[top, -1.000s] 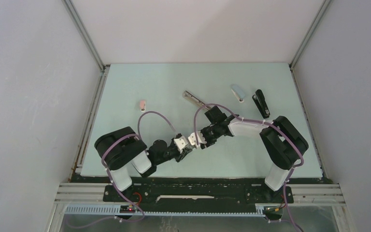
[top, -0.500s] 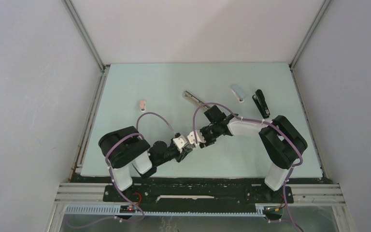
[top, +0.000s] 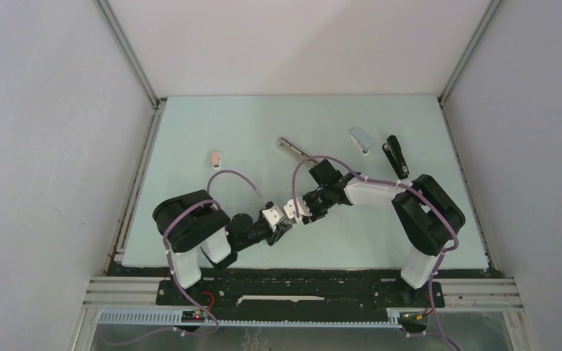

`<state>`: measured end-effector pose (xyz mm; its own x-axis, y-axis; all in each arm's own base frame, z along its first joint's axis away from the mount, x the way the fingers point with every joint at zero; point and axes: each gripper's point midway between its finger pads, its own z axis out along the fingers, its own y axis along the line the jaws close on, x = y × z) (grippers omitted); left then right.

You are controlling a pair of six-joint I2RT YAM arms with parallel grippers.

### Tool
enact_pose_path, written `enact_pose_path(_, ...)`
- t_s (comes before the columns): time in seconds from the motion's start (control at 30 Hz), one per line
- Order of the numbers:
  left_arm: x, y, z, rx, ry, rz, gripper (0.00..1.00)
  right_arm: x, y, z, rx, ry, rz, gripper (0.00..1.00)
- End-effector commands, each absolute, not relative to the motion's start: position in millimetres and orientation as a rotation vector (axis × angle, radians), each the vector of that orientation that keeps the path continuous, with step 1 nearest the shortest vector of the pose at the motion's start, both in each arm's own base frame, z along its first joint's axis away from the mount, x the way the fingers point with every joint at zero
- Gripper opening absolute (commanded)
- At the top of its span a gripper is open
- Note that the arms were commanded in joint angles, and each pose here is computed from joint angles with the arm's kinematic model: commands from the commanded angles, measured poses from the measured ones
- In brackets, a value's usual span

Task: Unload the staples from the stapler
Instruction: Close the staple box at the center of the board.

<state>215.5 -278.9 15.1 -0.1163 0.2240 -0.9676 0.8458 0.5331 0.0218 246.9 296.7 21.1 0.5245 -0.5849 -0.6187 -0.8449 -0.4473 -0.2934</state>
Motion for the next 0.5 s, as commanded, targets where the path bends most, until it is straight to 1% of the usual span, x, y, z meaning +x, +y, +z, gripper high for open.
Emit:
enact_pose_path(0.0, 203.0, -285.0, 5.7, 1.031, 1.616, -0.707, 0.35, 226.9, 291.1, 0.0, -2.285, 1.188, 0.609, 0.43)
enact_pose_path(0.47, 210.3, -287.8, 7.7, 1.038, 1.602, -0.760, 0.35, 224.9, 289.1, -1.6, -2.303, 1.174, 0.611, 0.43)
